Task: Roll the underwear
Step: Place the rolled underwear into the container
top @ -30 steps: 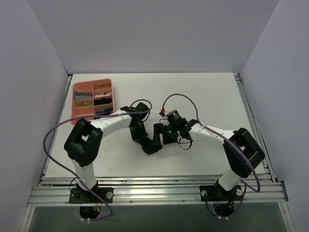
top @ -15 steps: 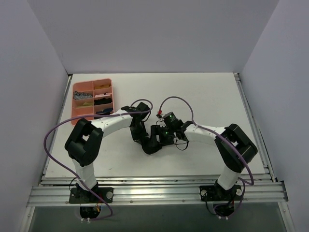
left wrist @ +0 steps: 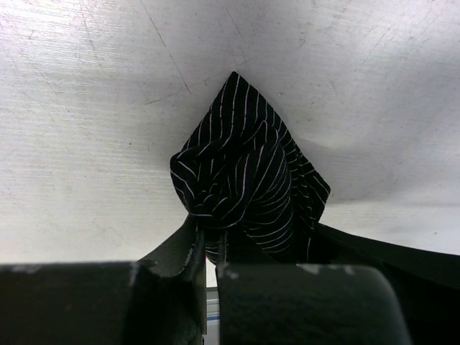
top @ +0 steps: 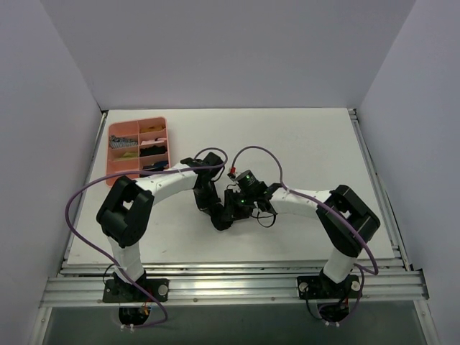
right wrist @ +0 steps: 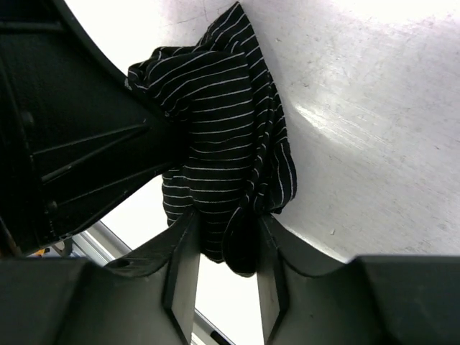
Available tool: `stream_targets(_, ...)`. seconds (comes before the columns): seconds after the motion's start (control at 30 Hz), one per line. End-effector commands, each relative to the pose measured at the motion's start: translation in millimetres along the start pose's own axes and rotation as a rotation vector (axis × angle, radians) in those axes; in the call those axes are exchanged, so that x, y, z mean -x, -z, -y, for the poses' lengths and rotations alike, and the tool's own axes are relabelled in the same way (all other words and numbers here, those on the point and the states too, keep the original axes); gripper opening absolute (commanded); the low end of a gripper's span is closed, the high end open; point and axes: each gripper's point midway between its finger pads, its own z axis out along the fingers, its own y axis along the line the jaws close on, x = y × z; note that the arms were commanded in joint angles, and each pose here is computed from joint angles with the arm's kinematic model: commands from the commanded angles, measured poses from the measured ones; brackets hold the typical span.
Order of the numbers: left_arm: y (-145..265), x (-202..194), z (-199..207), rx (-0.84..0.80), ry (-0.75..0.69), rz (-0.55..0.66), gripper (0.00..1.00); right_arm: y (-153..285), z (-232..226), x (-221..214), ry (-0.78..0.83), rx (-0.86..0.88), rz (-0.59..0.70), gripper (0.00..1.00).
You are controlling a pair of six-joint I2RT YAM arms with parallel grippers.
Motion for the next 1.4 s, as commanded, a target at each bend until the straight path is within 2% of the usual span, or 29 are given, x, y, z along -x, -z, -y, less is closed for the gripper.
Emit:
stream_targets(0.0, -19, 1, -8, 0.063, 0.003, 0.028, 0.02, -2, -4, -10, 0.033, -0.027, -0.029, 0.24)
stream_targets(0.1, -17, 2, -5, 0.057, 0.006, 0.032, 0.02, 0, -3, -11, 0.047, -0.041, -0.032, 0.13)
stream_targets(0.17, -16, 3, -3, 0.052, 0.01, 0.034, 0.02, 0, -1, -13, 0.056, -0.053, -0.042, 0.0)
stream_targets(0.27, -8, 5, 3, 0.034, 0.019, 0.035, 0.05, 0, 0, -15, 0.063, -0.048, -0.044, 0.0)
stream_targets(0.37, 16, 14, 15, -0.015, 0.039, 0.068, 0.22, 2, 2, -24, 0.049, 0.0, -0.064, 0.0)
stream_targets(0.4, 23, 21, 16, -0.03, 0.053, 0.082, 0.33, 5, 3, -27, 0.049, 0.015, -0.068, 0.0)
stream_targets(0.47, 48, 35, 22, -0.071, 0.069, 0.122, 0.41, 13, -4, -23, 0.078, 0.055, -0.049, 0.0)
stream_targets(0.6, 87, 60, 21, -0.114, 0.087, 0.18, 0.45, 28, -13, -11, 0.151, 0.084, -0.012, 0.0)
stream_targets(0.7, 108, 80, 5, -0.12, 0.12, 0.224, 0.47, 34, -16, -2, 0.175, 0.078, -0.007, 0.0)
stream_targets(0.87, 128, 122, -70, -0.052, 0.232, 0.293, 0.47, 49, -24, 15, 0.209, 0.071, 0.011, 0.0)
stream_targets(1.2, 119, 161, -203, 0.055, 0.456, 0.259, 0.47, 62, -36, 26, 0.209, 0.113, 0.024, 0.0)
stream_targets(1.37, 113, 172, -220, 0.093, 0.467, 0.254, 0.47, 62, -35, 23, 0.205, 0.12, 0.016, 0.0)
